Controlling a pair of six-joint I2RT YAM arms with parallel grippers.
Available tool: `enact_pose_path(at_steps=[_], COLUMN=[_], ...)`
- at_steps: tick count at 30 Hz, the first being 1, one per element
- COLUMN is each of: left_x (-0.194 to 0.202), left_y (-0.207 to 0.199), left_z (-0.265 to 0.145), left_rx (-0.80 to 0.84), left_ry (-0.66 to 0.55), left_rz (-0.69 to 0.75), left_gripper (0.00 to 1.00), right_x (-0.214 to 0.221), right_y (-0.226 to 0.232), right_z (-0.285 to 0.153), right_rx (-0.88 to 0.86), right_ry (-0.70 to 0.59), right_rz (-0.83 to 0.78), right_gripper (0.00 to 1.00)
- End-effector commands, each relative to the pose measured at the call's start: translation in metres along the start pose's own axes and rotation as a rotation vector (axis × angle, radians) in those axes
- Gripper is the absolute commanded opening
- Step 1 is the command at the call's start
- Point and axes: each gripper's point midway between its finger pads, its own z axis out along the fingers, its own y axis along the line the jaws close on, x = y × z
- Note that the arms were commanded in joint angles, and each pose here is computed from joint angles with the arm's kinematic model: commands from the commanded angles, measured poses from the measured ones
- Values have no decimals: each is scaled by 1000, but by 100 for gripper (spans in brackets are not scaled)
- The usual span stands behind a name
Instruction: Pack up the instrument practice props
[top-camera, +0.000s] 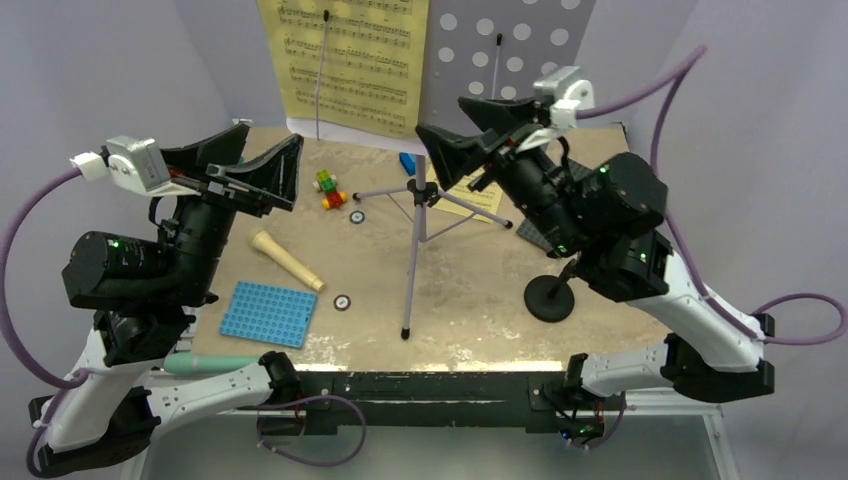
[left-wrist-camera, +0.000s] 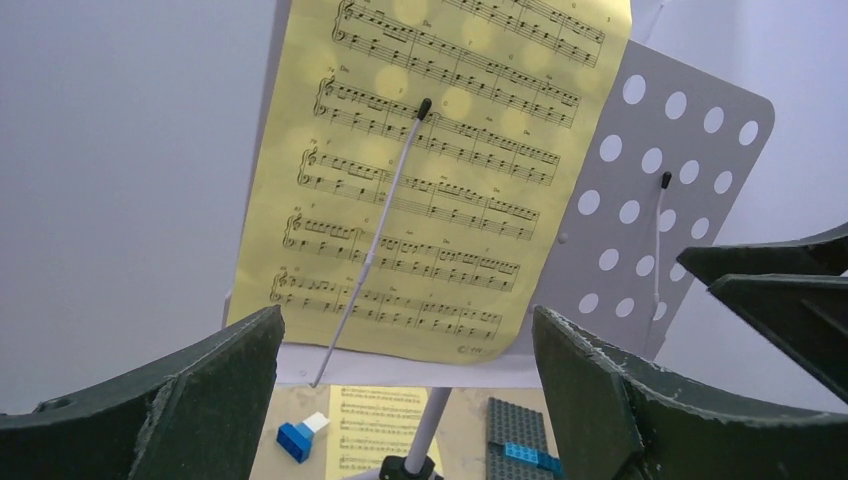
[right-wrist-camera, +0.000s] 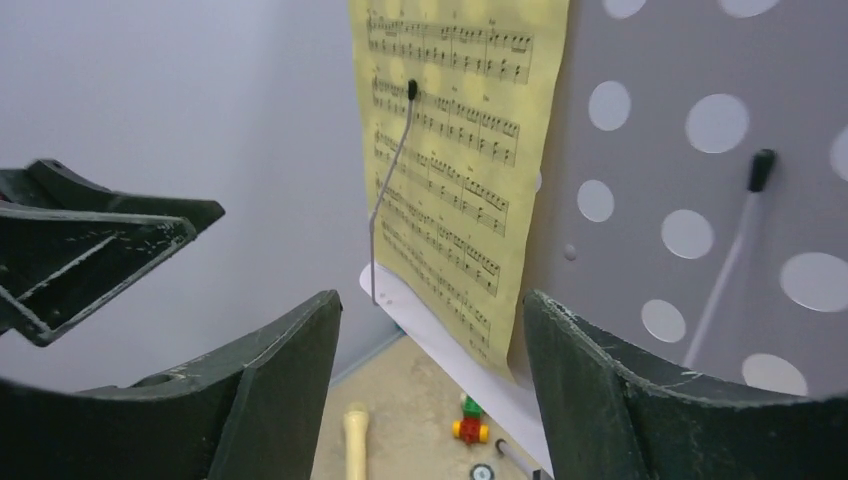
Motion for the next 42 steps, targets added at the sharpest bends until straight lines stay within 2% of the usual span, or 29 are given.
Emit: enact_pose_path(at_steps=[1, 11, 20, 31, 35, 42], left_x=[-22, -34, -46, -46, -43, -22], left_y=[-7, -1, 3, 0, 0, -8], left_z=[9, 14, 15, 18, 22, 37], left_rx=[21, -18, -34, -31, -37, -28], left_ry=[-85, -126, -187, -210, -207, -154], left_rz=[39, 112, 144, 189, 220, 299], left_gripper=[97, 97, 97, 97, 97, 96], right_x=[29, 59, 71, 82, 80, 78], right_y=[-4, -14, -31, -26, -28, -29], right_z=[17, 39, 56, 83, 84, 83], right_rx=[74, 147, 247, 257, 262, 258], right_ry=[125, 212, 210, 222, 211, 197], right_rz=[-24, 66, 63, 35, 28, 23], right_gripper=[73, 74, 75, 74, 67, 44])
